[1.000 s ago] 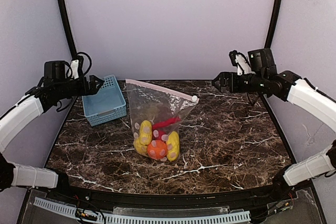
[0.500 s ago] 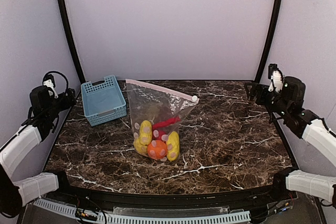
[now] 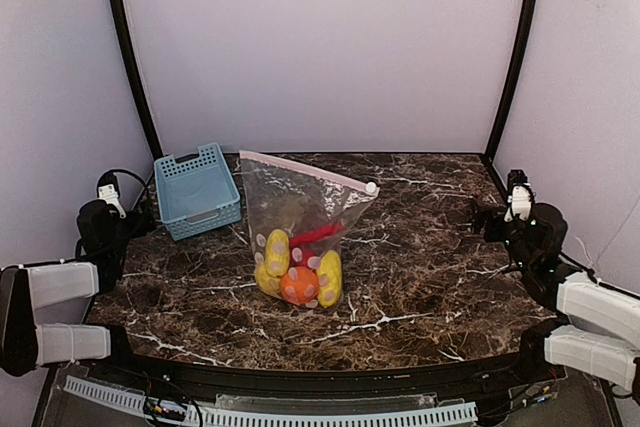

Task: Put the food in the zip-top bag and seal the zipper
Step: Reset both arms

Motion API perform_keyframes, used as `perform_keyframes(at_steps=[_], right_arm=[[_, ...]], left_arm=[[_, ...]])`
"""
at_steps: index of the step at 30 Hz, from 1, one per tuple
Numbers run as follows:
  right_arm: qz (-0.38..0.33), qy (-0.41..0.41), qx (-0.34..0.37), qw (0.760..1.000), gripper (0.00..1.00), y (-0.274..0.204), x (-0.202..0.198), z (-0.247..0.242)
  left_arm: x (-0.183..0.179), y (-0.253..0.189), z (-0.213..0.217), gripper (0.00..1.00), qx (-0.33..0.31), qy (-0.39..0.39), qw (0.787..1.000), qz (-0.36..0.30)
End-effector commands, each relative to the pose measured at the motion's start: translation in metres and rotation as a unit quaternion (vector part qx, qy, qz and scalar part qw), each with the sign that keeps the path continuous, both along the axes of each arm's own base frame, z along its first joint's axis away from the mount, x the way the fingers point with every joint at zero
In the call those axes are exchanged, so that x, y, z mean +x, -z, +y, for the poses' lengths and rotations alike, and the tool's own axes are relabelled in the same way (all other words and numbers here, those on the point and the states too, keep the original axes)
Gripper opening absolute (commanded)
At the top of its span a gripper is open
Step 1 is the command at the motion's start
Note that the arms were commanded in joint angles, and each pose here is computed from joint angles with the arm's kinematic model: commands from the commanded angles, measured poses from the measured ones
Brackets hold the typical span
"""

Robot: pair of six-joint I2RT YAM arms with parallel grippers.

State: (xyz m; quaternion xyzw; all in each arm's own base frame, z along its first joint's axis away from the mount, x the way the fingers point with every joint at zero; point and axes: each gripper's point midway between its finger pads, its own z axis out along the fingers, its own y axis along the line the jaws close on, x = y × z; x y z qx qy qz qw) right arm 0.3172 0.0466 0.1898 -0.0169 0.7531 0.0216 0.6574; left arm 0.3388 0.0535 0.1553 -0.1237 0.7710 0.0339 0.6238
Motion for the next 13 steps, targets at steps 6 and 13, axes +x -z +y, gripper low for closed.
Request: perform_keyframes(at_steps=[6,13], right_arm=[[-0.075,0.031,0.001,0.997,0.99,-0.0295,-0.0047,-0.0131],[-0.071,0.026,0.005,0.997,0.99,-0.0258,-0.0040,-0.0111]], left_arm=[[-0.0043,-0.0194,0.0008,0.99,0.016,-0.002,0.998,-0.060],[-0.0084,-0.0199,0.0027,0.99,0.016,-0.009,0.998,-0.063]])
